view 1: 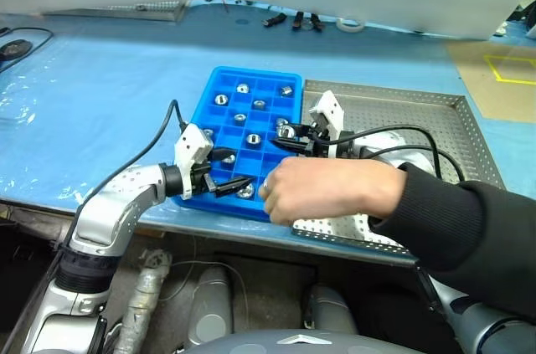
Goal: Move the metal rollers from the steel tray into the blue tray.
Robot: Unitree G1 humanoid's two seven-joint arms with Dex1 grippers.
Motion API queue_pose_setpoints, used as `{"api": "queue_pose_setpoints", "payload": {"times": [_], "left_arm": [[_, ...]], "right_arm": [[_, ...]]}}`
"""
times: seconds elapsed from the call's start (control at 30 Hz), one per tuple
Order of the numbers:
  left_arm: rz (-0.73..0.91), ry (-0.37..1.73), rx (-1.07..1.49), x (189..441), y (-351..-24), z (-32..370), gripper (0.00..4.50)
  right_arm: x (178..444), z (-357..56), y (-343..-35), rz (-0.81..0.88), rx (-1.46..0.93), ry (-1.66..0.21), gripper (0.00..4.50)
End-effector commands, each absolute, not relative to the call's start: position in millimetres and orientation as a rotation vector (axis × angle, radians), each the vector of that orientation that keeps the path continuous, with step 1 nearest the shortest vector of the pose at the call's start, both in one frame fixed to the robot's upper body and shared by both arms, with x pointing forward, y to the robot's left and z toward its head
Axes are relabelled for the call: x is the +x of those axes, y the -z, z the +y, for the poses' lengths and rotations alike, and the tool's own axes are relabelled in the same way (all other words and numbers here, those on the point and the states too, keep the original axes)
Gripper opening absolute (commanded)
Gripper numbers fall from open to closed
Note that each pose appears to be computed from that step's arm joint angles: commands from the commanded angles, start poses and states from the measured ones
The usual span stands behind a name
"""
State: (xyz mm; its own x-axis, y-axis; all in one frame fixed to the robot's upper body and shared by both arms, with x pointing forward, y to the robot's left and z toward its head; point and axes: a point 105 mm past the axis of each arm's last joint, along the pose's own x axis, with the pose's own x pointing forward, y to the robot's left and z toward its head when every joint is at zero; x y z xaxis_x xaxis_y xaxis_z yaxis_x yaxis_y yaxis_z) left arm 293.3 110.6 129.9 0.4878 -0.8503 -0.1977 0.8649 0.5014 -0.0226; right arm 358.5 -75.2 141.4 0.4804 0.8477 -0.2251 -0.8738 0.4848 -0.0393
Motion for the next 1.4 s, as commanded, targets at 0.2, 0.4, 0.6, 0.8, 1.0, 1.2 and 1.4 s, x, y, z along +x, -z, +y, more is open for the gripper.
{"api": "queue_pose_setpoints", "payload": {"times": [0.2, 0.4, 0.6, 0.8, 1.0, 1.2, 1.4], "left_arm": [[0.142, 1.031, 0.098, 293, -146, 110, 4.50], [0.145, 1.075, 0.107, 298, -147, 102, 4.50], [0.146, 1.112, 0.113, 303, -148, 96, 4.50], [0.147, 1.127, 0.119, 306, -148, 95, 4.50], [0.145, 1.140, 0.124, 306, -148, 92, 4.50], [0.144, 1.144, 0.128, 307, -149, 92, 4.50], [0.144, 1.149, 0.133, 307, -148, 91, 4.50]], "right_arm": [[389, -109, -136, 0.136, -0.178, -0.781, 1.70], [385, -111, -140, 0.106, -0.165, -0.734, 1.70], [386, -122, -139, 0.096, -0.153, -0.653, 1.70], [385, -125, -140, 0.093, -0.150, -0.637, 1.70], [387, -126, -142, 0.084, -0.150, -0.619, 1.70], [387, -126, -142, 0.082, -0.147, -0.613, 1.70], [388, -128, -141, 0.081, -0.147, -0.600, 1.70]]}}
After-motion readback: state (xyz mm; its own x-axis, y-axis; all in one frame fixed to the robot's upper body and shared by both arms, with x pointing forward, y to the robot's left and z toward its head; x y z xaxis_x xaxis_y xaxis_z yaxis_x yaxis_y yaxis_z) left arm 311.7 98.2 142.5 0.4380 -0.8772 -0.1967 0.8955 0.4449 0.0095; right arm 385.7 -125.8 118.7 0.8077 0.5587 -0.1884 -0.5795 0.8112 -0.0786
